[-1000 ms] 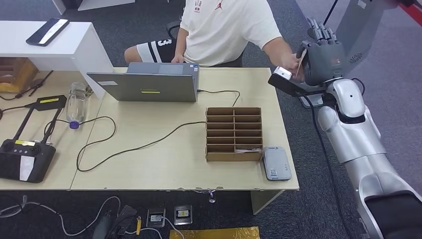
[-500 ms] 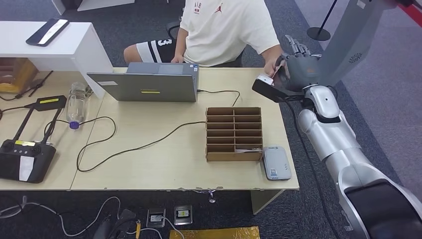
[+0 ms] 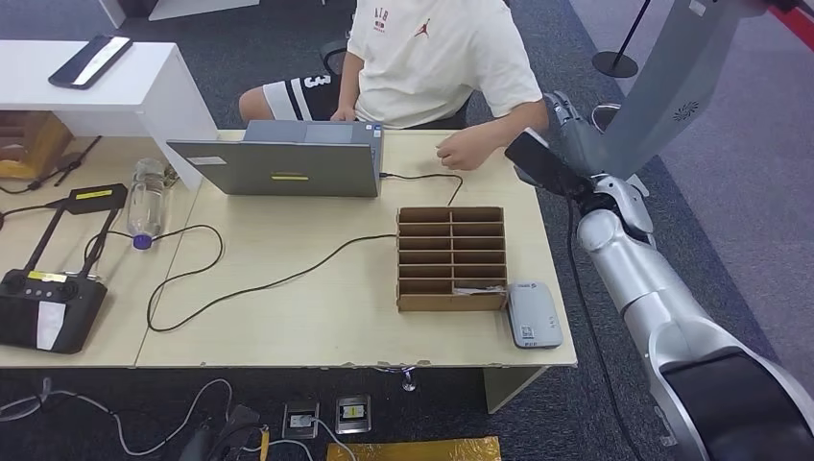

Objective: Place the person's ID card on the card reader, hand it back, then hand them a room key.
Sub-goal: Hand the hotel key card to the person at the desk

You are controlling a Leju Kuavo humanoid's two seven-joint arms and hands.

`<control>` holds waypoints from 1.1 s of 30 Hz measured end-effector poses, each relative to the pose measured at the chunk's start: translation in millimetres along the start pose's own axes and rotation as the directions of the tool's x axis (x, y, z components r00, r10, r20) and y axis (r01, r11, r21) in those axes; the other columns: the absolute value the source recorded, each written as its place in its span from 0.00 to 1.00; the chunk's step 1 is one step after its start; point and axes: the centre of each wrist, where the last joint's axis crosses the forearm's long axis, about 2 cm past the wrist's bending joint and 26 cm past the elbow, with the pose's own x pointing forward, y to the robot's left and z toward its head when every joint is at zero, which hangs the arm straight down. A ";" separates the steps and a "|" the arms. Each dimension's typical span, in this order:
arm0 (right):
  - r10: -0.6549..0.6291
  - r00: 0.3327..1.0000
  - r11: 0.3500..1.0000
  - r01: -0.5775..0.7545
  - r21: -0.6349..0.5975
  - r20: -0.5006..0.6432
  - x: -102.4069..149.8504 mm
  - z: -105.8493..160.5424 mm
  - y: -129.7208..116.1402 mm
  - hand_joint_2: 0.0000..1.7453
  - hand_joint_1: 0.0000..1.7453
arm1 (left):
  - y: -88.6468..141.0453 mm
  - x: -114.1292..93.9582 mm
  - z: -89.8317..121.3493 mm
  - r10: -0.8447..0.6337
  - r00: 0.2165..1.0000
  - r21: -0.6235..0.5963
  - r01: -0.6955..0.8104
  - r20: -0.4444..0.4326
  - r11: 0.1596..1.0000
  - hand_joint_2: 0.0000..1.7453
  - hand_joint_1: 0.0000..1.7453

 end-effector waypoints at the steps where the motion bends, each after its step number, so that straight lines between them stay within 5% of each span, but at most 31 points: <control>1: -0.126 0.992 0.992 0.126 0.019 -0.029 1.1 -1.1 -1.3 1.00 0.00 | 0.1 -1.5 0.6 0.002 1.000 -0.001 -0.002 -0.005 1.000 0.00 0.00; 5: -0.512 0.854 0.849 0.520 0.097 -0.094 13.2 -2.8 -11.3 1.00 0.00 | 2.5 -6.5 1.5 0.000 1.000 -0.004 0.000 -0.016 1.000 0.00 0.00; 11: -0.714 0.694 0.664 0.714 0.222 -0.094 22.8 24.3 -22.1 1.00 0.00 | 7.8 -11.0 0.5 -0.020 1.000 -0.001 0.020 -0.016 1.000 0.00 0.00; 25: -0.676 0.736 0.692 0.653 0.309 -0.041 33.0 84.3 -25.9 1.00 0.00 | 12.8 -16.5 0.3 -0.034 0.999 0.007 0.034 -0.024 0.999 0.00 0.00; 33: -0.648 0.761 0.713 0.618 0.332 -0.026 37.8 95.0 -29.8 1.00 0.00 | 12.8 -16.9 0.6 -0.034 0.999 0.008 0.034 -0.026 0.999 0.00 0.00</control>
